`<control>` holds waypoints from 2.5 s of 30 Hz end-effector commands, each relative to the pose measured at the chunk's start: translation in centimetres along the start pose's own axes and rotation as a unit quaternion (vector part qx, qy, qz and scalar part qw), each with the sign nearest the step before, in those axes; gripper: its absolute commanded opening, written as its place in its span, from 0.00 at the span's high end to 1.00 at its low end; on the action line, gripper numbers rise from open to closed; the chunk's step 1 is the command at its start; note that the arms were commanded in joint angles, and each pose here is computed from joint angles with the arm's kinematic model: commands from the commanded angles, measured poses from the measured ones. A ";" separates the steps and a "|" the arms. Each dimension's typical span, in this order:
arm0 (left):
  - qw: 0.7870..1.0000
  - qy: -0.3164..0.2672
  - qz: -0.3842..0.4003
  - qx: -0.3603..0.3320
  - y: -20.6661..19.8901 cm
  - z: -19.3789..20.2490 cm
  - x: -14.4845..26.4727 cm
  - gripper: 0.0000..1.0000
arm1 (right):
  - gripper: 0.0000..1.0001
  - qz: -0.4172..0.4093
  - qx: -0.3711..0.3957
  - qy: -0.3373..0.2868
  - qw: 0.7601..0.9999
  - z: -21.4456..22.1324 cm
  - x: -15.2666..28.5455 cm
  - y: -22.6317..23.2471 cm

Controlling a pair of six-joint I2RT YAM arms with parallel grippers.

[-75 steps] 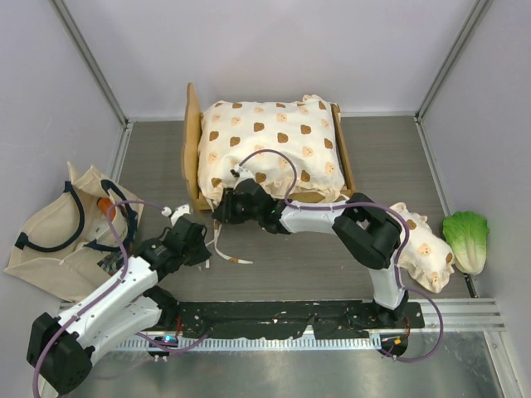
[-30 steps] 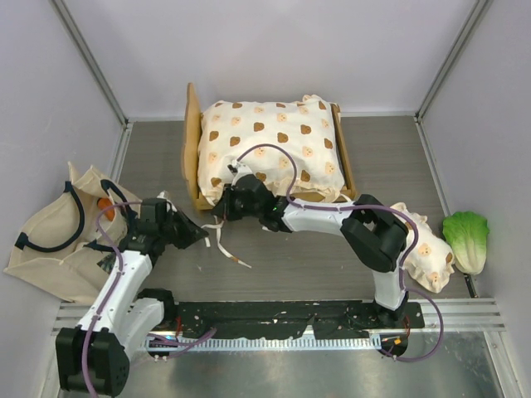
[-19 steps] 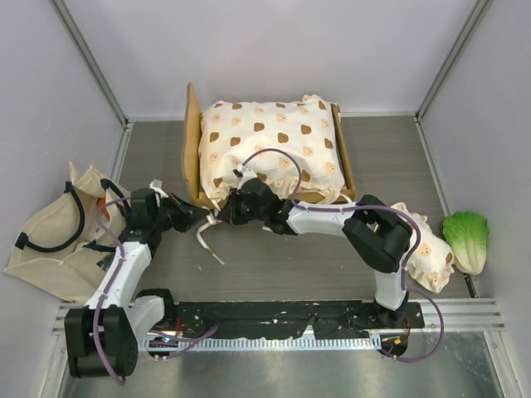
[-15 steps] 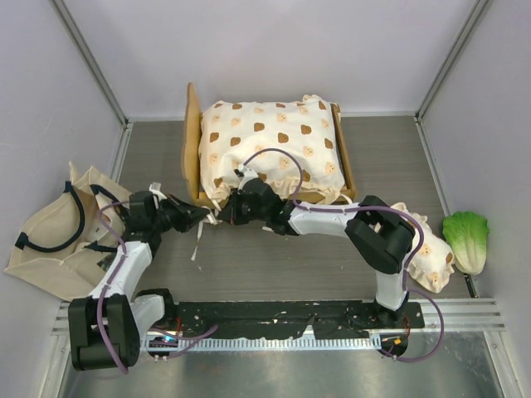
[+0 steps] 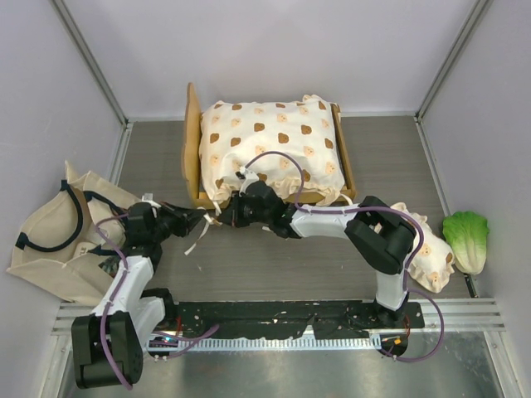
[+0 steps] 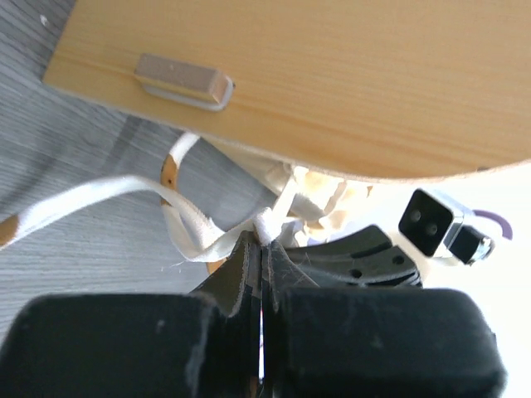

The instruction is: Set up the pet bed

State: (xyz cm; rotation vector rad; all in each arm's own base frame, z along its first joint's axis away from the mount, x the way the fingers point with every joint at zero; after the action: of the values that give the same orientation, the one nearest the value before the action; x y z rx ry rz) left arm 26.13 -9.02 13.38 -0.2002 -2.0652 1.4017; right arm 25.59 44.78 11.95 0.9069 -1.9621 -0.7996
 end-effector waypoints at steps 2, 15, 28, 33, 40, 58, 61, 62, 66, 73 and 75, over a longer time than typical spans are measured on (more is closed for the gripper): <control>0.997 -0.072 -0.008 0.003 -0.7 -3.0 -0.5 1.00 | 0.99 -0.054 0.000 0.000 0.999 -0.2 1.1 3.3; 0.995 -0.090 -0.028 -0.029 -0.9 -2.0 -2.6 1.00 | 0.99 -0.071 0.003 0.002 0.997 0.3 1.0 4.6; 0.994 -0.020 -0.067 -0.081 -0.1 1.3 -3.9 1.00 | 0.99 -0.080 0.011 -0.024 0.996 -1.3 0.9 6.1; 0.992 0.004 -0.083 -0.099 0.7 2.3 -3.6 1.00 | 0.99 -0.072 0.013 -0.039 0.997 -1.8 0.9 5.9; 0.986 0.063 -0.084 -0.133 1.7 4.1 -3.5 1.00 | 0.94 -0.067 0.026 -0.041 0.997 -2.0 1.1 6.0; 0.979 0.104 -0.057 -0.168 0.4 4.2 -4.9 1.00 | 0.60 0.026 0.076 -0.025 0.996 -0.8 4.9 2.7; 0.979 0.105 -0.051 -0.168 0.0 4.1 -5.0 1.00 | 0.60 0.039 0.039 -0.024 0.998 0.0 5.4 1.5; 0.979 0.106 -0.050 -0.169 0.0 4.1 -5.0 1.00 | 0.62 0.041 0.017 -0.021 0.999 0.5 5.5 1.2; 0.979 0.104 -0.044 -0.170 -0.4 4.1 -5.0 1.00 | 0.64 -0.003 -0.060 -0.007 0.998 1.7 4.8 0.8; 0.979 0.102 -0.042 -0.170 -0.4 4.1 -4.6 1.00 | 0.61 -0.047 -0.111 -0.002 0.993 1.1 3.0 0.6; 0.980 0.102 -0.042 -0.168 -0.2 4.3 -4.6 1.00 | 0.60 -0.059 -0.116 -0.004 0.991 0.9 2.6 0.7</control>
State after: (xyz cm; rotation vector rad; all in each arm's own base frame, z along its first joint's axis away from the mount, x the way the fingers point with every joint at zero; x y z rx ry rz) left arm 26.49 -14.11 8.70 -0.2926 -2.0290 0.9314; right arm 22.20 40.75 8.91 0.7427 -1.8327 -0.8991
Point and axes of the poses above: each gripper's point midway between its finger pads, its own x axis back along the fingers, its own y axis along the line the jaws close on, z = x × y, the point moved 2 cm from there along x, back along the fingers, and after that the axes turned 13 degrees about -x, right-handed, at the moved point
